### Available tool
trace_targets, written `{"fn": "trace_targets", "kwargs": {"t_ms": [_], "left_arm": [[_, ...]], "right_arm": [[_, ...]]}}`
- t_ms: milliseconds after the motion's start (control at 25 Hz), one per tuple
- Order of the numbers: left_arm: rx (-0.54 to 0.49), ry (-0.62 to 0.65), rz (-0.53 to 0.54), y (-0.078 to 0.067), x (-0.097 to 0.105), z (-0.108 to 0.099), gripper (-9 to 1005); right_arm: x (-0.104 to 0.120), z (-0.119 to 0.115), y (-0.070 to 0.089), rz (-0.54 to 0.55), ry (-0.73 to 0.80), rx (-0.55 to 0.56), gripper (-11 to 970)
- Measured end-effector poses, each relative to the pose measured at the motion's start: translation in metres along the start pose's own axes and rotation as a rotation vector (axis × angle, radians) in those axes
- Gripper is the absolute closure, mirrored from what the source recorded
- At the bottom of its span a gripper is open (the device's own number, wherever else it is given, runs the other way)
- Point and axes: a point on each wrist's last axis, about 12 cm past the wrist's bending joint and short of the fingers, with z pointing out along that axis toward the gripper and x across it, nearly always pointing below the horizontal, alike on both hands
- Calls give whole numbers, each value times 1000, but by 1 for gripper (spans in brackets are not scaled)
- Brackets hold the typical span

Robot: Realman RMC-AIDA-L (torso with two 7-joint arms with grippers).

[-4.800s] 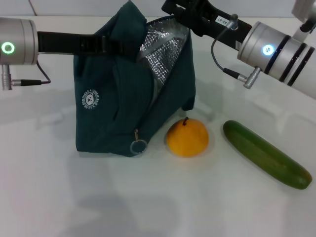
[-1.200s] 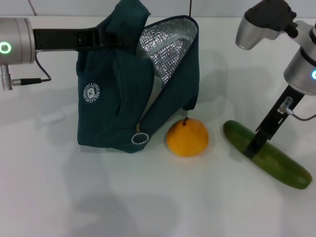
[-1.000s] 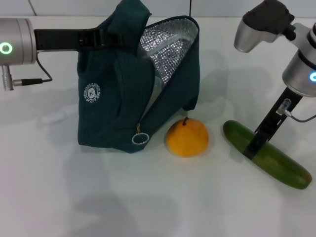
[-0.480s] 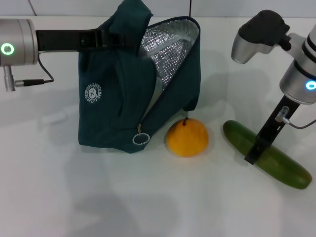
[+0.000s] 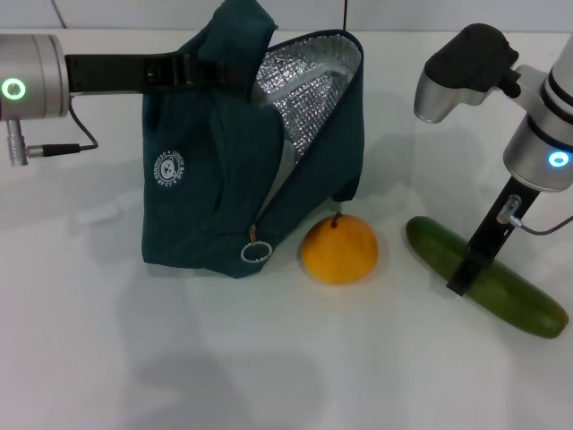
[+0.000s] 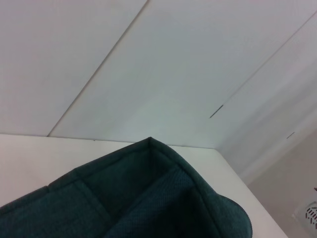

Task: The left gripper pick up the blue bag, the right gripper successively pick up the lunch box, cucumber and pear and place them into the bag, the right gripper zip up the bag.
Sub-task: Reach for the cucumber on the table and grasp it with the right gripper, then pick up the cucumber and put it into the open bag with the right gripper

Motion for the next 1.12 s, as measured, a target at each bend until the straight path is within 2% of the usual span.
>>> {"fn": "trace_targets", "kwargs": {"t_ms": [560, 680, 920, 1120], "left_arm": [[0, 1, 2, 0, 0, 0, 951], [1, 2, 1, 0, 1, 0, 951], [14, -12, -2, -1, 0, -2, 951], [16, -15, -4, -1, 1, -2, 951]], "right_arm": [[-6, -8, 2, -21, -32, 15, 324], [-4, -12, -1, -14, -42, 18, 324], [28, -28, -32, 122, -109, 96, 324], [52, -55, -59, 246, -293, 206, 324]]}}
